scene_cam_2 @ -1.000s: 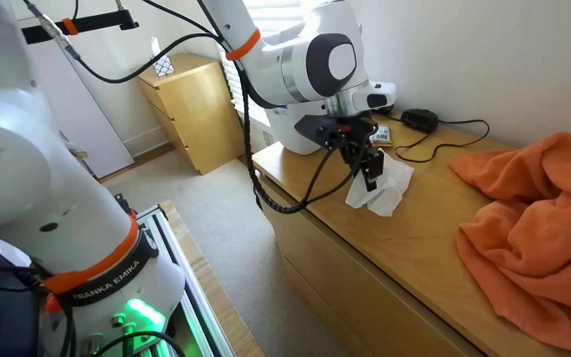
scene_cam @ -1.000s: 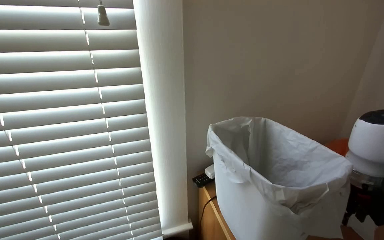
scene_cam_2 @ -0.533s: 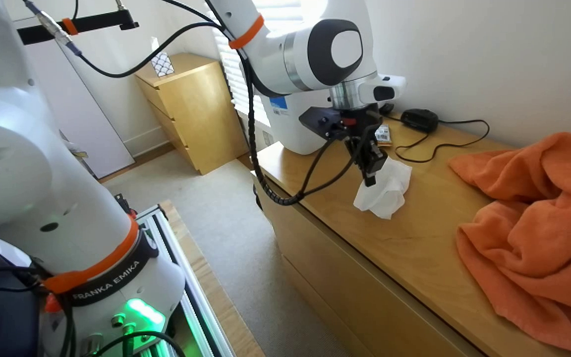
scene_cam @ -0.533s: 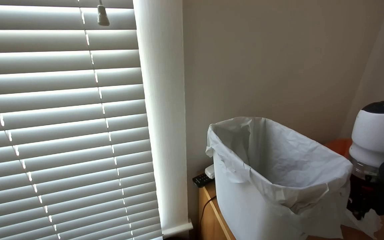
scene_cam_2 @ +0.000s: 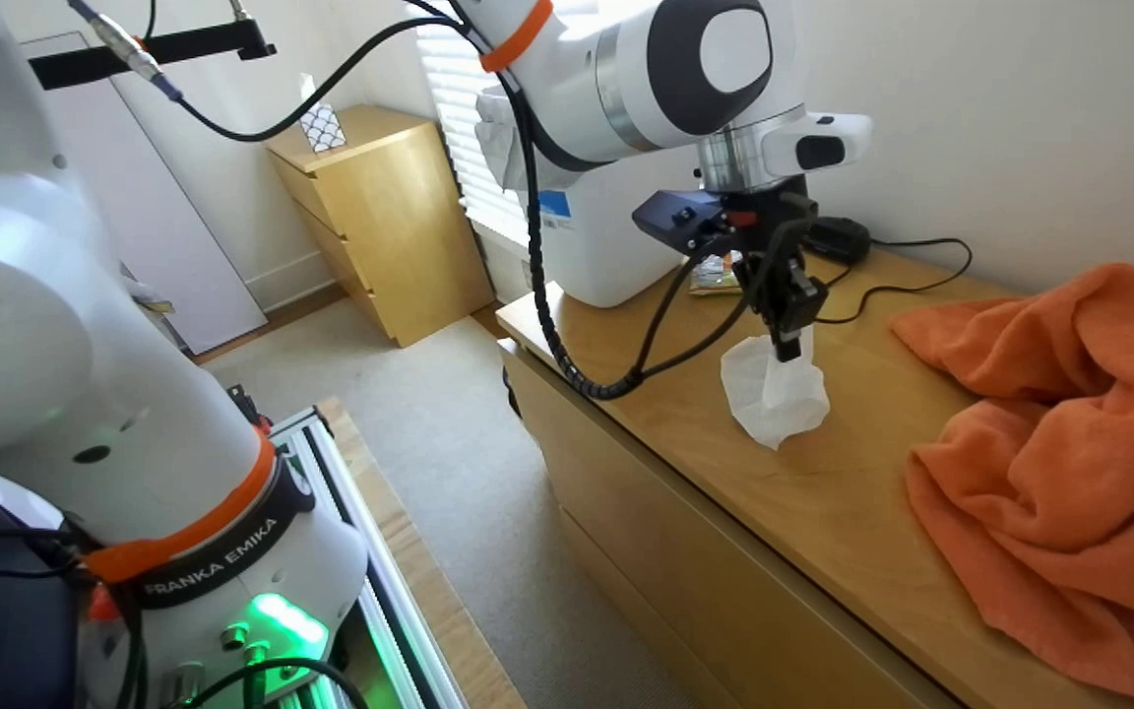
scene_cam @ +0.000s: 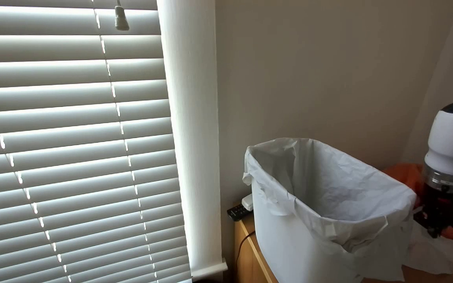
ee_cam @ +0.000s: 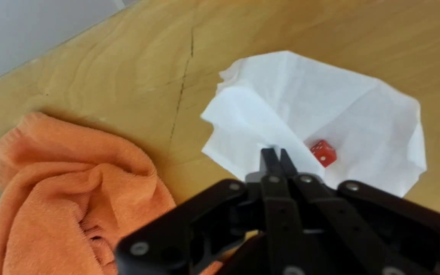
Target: Unfold the white napkin then put the orange object on the counter
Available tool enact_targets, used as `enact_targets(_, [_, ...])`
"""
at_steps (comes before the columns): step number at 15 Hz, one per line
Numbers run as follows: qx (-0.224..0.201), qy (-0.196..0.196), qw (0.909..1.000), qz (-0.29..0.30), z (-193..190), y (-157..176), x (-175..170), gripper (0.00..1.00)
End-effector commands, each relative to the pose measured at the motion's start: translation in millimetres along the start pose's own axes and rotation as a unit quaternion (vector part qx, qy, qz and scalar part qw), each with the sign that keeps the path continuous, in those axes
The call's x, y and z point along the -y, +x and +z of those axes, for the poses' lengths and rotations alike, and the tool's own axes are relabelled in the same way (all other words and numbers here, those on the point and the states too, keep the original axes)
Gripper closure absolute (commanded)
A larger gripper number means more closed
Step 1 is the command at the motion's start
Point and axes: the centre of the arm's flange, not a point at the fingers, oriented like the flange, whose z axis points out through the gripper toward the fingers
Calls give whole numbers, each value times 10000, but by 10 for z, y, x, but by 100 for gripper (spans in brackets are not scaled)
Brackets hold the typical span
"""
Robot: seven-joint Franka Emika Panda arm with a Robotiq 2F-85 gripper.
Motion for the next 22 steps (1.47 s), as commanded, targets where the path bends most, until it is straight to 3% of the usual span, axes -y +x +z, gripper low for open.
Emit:
enact_targets(1, [-190, -246, 9995, 54, 61, 121, -151, 100])
enact_targets(8, [-276, -499, 9975, 425, 261, 212, -301, 100])
enact_targets(11, [-345, -494, 9942, 890, 340, 254, -313, 100])
enact_targets(12, [-365, -526, 9924, 1047, 358, 268, -321, 74])
enact_targets(13, [-407, -586, 9906, 1164, 373, 271, -334, 73])
enact_targets(22, [-1013, -637, 9713, 2054, 85, 328, -429, 6])
